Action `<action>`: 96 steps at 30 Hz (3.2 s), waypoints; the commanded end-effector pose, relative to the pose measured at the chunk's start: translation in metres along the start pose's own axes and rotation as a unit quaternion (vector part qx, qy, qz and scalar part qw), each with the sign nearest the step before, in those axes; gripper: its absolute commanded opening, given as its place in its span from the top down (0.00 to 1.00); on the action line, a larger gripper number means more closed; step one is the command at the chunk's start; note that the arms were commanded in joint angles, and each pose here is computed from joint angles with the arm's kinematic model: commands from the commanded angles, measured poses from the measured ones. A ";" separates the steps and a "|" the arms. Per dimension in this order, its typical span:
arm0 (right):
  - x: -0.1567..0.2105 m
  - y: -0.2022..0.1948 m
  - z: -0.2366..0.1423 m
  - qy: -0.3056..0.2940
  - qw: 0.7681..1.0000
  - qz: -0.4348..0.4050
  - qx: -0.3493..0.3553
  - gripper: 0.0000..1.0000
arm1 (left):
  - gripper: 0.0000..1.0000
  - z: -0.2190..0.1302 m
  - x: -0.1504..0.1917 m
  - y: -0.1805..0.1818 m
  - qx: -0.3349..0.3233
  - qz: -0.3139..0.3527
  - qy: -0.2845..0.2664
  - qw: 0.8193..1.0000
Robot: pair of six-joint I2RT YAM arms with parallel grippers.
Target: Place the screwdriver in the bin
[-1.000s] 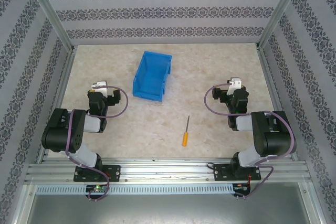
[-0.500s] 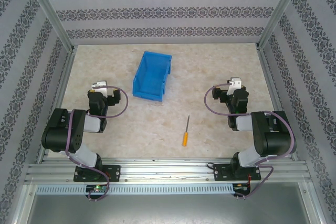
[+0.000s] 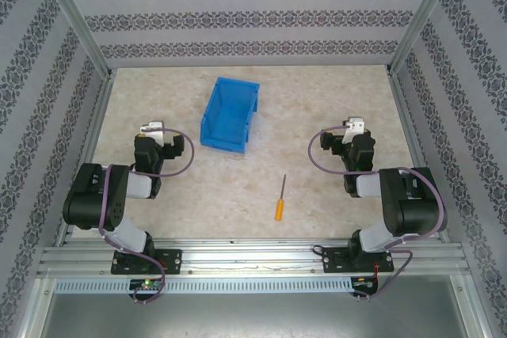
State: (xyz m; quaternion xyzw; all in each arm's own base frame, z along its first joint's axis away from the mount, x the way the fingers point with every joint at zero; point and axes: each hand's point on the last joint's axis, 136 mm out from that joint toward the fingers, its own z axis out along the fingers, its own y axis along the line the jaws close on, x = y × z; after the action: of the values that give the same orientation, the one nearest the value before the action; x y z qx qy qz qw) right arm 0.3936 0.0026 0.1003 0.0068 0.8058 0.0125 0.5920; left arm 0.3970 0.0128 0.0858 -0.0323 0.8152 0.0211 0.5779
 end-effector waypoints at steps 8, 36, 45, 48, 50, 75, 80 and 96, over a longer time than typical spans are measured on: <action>-0.009 0.003 0.003 -0.013 1.000 0.004 -0.009 0.02 | 0.01 0.003 -0.003 -0.005 0.022 0.012 0.005 1.000; -0.065 0.000 -0.091 0.134 0.976 0.101 0.141 0.02 | 0.01 -0.071 -0.091 -0.014 0.061 0.069 0.159 0.983; -0.001 0.082 -0.174 0.307 0.948 0.068 0.043 0.02 | 0.01 -0.130 -0.092 -0.021 0.100 0.081 0.247 0.960; 0.012 0.100 -0.196 0.344 0.938 0.035 0.017 0.02 | 0.01 -0.139 -0.089 -0.018 0.092 0.086 0.253 0.959; 0.021 0.109 -0.206 0.360 0.933 0.015 0.006 0.02 | 0.01 -0.143 -0.088 -0.017 0.089 0.085 0.251 0.960; 0.075 0.183 -0.224 0.414 0.909 -0.002 -0.052 0.08 | 0.01 -0.175 -0.070 -0.023 0.114 0.075 0.264 0.955; 0.100 0.202 -0.221 0.441 0.896 -0.006 -0.047 0.15 | 0.01 -0.176 -0.059 -0.025 0.120 0.076 0.258 0.956; 0.147 0.216 -0.211 0.484 0.875 -0.013 -0.008 0.29 | 0.01 -0.179 -0.057 -0.017 0.100 0.094 0.253 0.958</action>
State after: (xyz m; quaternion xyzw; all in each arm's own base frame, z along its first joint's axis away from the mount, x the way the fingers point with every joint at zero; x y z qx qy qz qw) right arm 0.1539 0.2171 0.0364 -0.0210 0.9898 0.0148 0.1404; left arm 0.2537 -0.0222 0.2007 0.0978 0.9329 -0.0341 0.3449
